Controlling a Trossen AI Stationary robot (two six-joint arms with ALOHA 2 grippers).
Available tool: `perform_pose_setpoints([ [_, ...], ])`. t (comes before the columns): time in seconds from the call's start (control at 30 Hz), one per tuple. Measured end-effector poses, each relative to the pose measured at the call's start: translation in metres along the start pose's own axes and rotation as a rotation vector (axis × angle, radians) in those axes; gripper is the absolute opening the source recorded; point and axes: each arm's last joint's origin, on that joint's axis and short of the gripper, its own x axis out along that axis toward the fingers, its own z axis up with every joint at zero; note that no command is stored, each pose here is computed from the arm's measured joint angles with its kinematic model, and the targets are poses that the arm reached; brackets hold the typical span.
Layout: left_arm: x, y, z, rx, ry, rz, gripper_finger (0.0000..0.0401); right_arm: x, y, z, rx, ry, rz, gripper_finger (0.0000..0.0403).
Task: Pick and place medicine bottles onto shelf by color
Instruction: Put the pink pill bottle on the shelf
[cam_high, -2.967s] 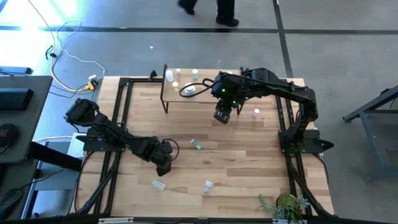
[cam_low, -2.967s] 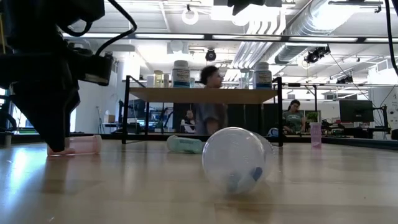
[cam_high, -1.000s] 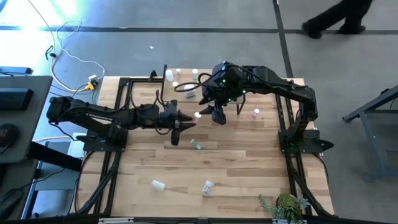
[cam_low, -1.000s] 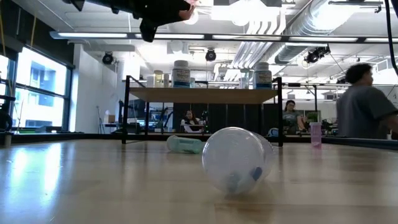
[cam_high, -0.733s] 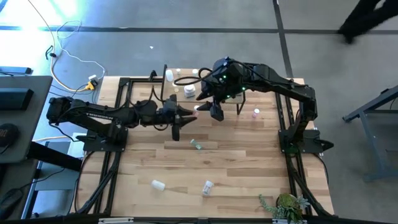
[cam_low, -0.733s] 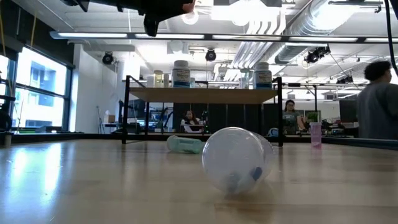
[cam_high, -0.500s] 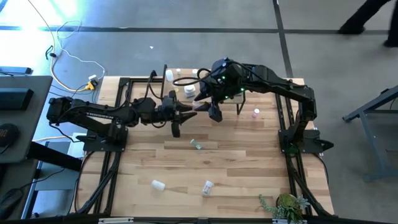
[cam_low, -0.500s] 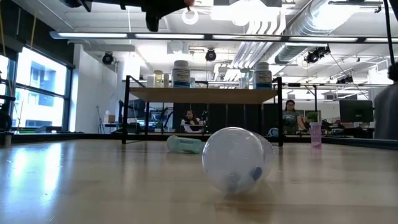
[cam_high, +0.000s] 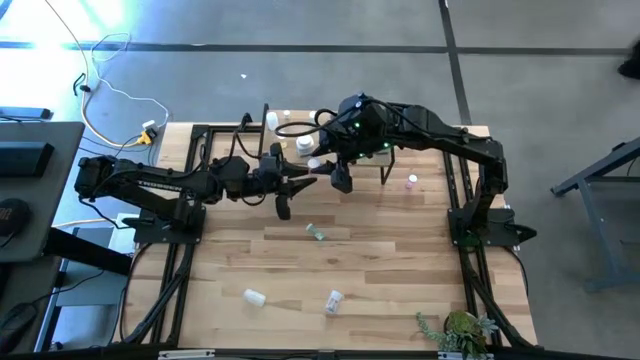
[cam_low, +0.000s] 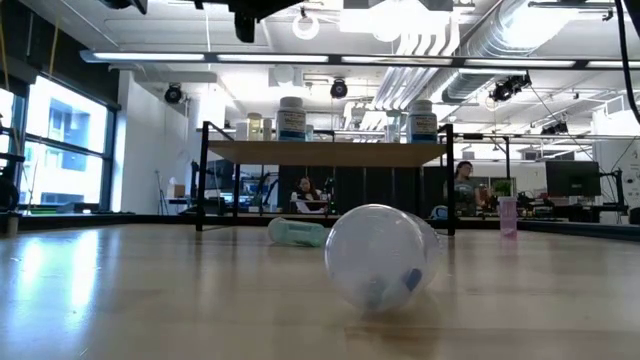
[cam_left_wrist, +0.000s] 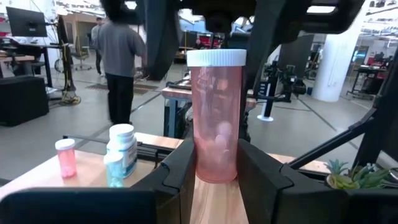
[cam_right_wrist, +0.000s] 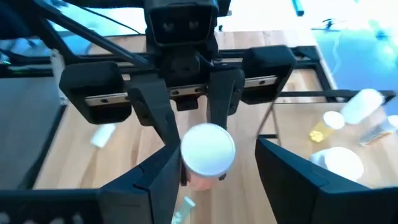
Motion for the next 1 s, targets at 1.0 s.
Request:
perform_pose_setpoints([
  [1.0,0.0,0.0019,-0.0002,0.062,-0.004,0.059,0.009,-0.0025,-0.0023,0.0012,0.033,-0.016,0.015,0.0107],
])
